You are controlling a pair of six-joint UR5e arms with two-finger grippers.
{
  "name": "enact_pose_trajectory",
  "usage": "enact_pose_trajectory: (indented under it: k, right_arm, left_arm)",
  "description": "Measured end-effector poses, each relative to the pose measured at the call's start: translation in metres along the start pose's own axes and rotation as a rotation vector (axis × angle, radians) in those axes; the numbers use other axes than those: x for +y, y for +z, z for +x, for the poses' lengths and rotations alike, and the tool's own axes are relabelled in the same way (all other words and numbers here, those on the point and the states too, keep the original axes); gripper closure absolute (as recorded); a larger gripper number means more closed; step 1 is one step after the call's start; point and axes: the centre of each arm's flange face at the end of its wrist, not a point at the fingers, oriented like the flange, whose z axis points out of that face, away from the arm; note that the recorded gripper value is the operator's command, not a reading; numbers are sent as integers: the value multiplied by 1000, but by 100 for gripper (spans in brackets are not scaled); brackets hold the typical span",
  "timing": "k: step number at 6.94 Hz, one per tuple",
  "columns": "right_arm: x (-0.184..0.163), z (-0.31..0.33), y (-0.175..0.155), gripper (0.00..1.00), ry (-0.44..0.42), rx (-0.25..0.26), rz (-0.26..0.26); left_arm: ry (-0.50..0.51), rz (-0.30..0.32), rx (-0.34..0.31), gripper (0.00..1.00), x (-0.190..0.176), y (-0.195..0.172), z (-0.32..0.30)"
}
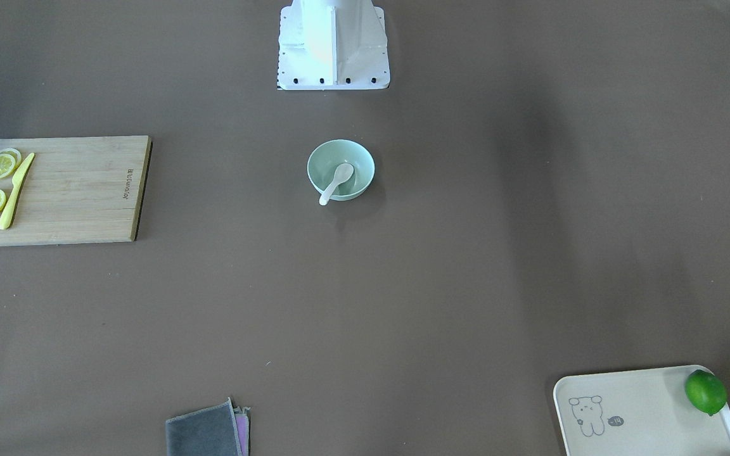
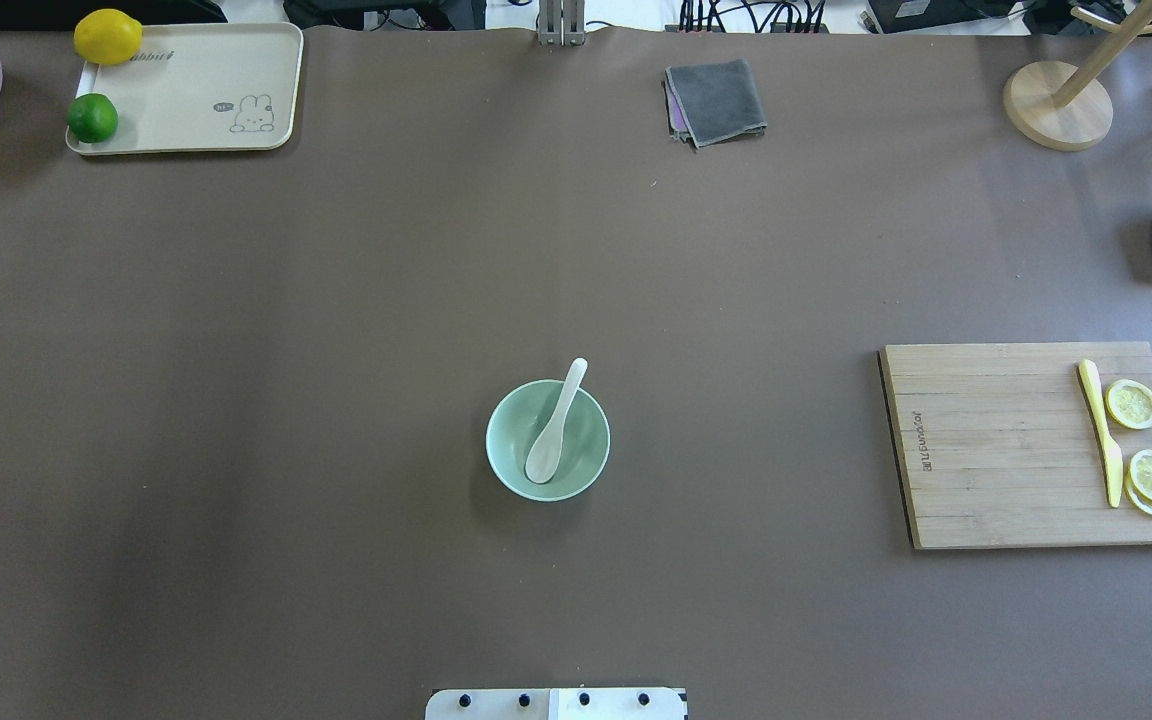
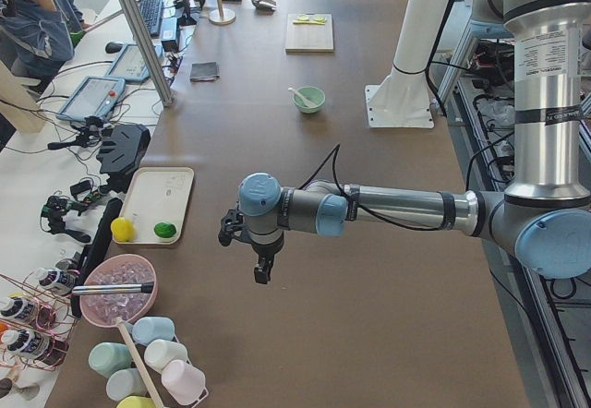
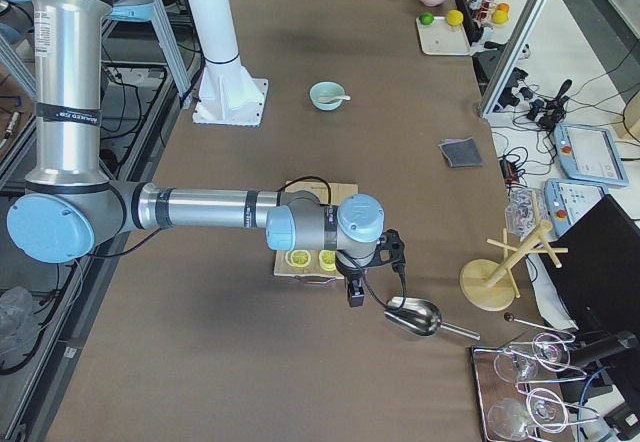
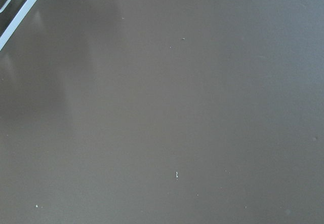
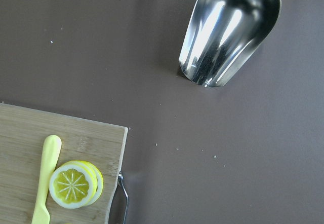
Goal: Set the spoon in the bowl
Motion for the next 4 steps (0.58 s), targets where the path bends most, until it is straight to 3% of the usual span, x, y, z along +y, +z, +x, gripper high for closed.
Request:
enact_pose_trajectory:
  k: [4]
  right_arm:
    - [4,0,-5,0,2,-6,10]
  left_arm:
    - [2,8,20,3,-1,-3,5]
